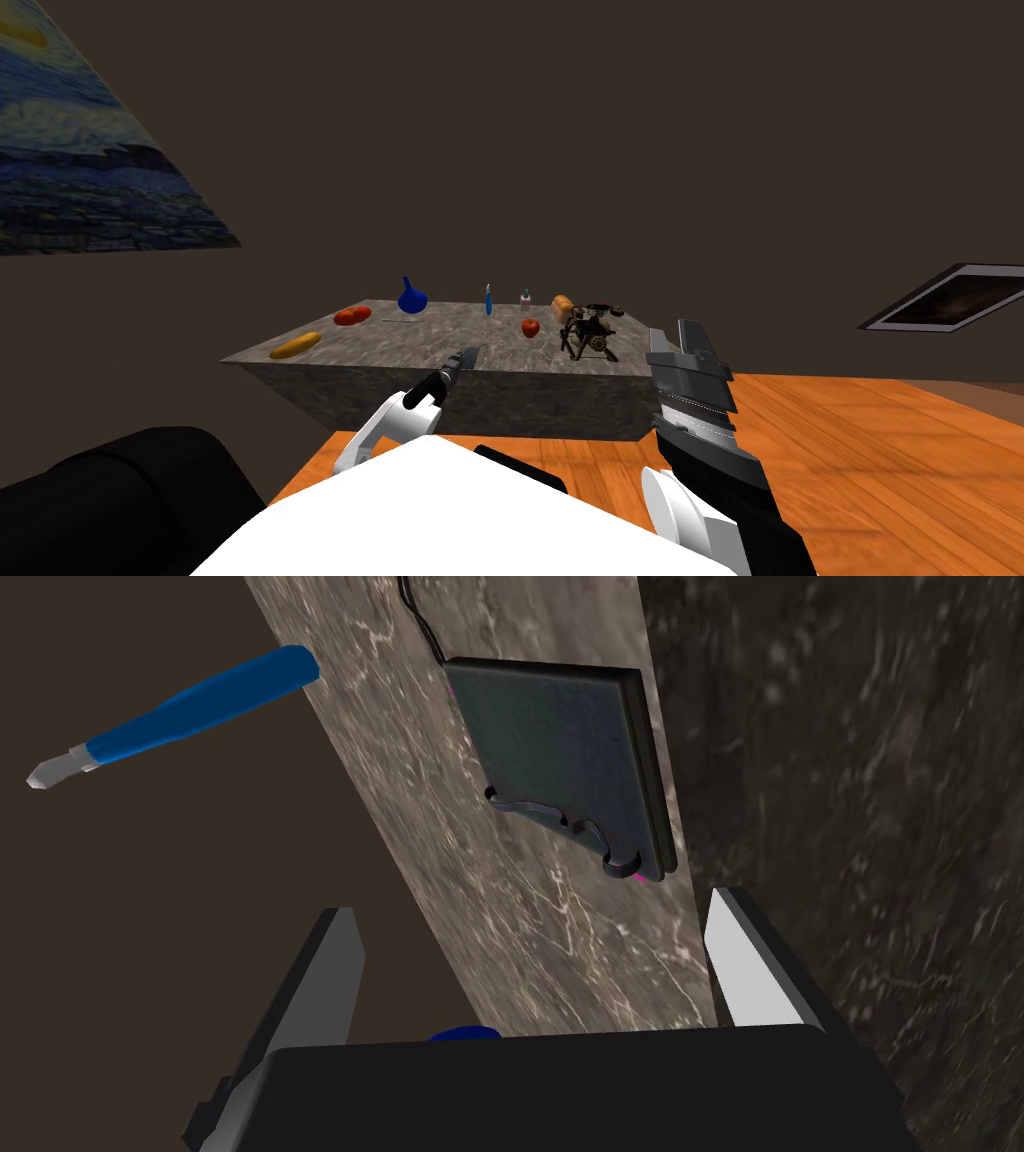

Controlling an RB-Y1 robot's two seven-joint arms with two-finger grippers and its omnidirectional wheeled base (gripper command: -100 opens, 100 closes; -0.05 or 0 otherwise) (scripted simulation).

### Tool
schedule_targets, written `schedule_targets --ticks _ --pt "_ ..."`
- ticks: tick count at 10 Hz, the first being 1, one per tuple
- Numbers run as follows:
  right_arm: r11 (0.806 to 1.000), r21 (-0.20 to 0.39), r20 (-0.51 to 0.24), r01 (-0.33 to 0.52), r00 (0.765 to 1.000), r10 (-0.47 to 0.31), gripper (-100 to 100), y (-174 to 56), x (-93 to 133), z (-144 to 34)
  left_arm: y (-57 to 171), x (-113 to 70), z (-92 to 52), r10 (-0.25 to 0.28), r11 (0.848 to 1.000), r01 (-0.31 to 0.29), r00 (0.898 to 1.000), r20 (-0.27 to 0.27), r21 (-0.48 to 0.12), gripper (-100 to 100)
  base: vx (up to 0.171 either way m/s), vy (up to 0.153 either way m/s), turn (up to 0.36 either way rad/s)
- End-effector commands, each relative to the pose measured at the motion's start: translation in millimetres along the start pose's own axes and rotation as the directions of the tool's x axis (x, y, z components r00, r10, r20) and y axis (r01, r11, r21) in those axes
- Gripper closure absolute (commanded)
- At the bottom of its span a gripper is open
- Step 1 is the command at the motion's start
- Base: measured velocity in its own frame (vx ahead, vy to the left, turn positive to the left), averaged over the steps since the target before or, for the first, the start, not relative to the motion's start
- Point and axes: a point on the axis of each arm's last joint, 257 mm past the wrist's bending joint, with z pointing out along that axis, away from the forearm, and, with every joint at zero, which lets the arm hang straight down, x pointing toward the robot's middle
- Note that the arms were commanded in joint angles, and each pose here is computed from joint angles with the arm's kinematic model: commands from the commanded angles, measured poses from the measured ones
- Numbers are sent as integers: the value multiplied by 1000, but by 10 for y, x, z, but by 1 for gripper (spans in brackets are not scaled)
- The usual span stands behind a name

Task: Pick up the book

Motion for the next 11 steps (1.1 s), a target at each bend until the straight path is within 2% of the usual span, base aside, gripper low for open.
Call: schedule_targets --ticks 1,4,5,6,7,11 --pt "1000 0 0 0 1000 0 0 0 0 0 139 -7 -5 5 999 -5 1000 0 -49 -100 21 26 -31" --pt "1000 0 0 0 1000 0 0 0 0 0 300 -7 -8 6 994 -6 1000 -1 -108 -100 18 21 -22" --pt "1000 0 0 0 1000 0 0 0 0 0 268 -6 -10 6 995 -6 1000 -1 -95 -100 6 8 -4" --pt "1000 0 0 0 1000 0 0 0 0 0 277 -8 -10 6 995 -6 1000 -1 -99 0 0 0 0" --pt "1000 0 0 0 1000 0 0 0 0 0 284 47 10 11 995 -12 1000 -9 -97 -100 17 7 55" --pt "1000 0 0 0 1000 0 0 0 0 0 294 162 50 21 995 -23 999 -24 -93 -100 36 19 53"
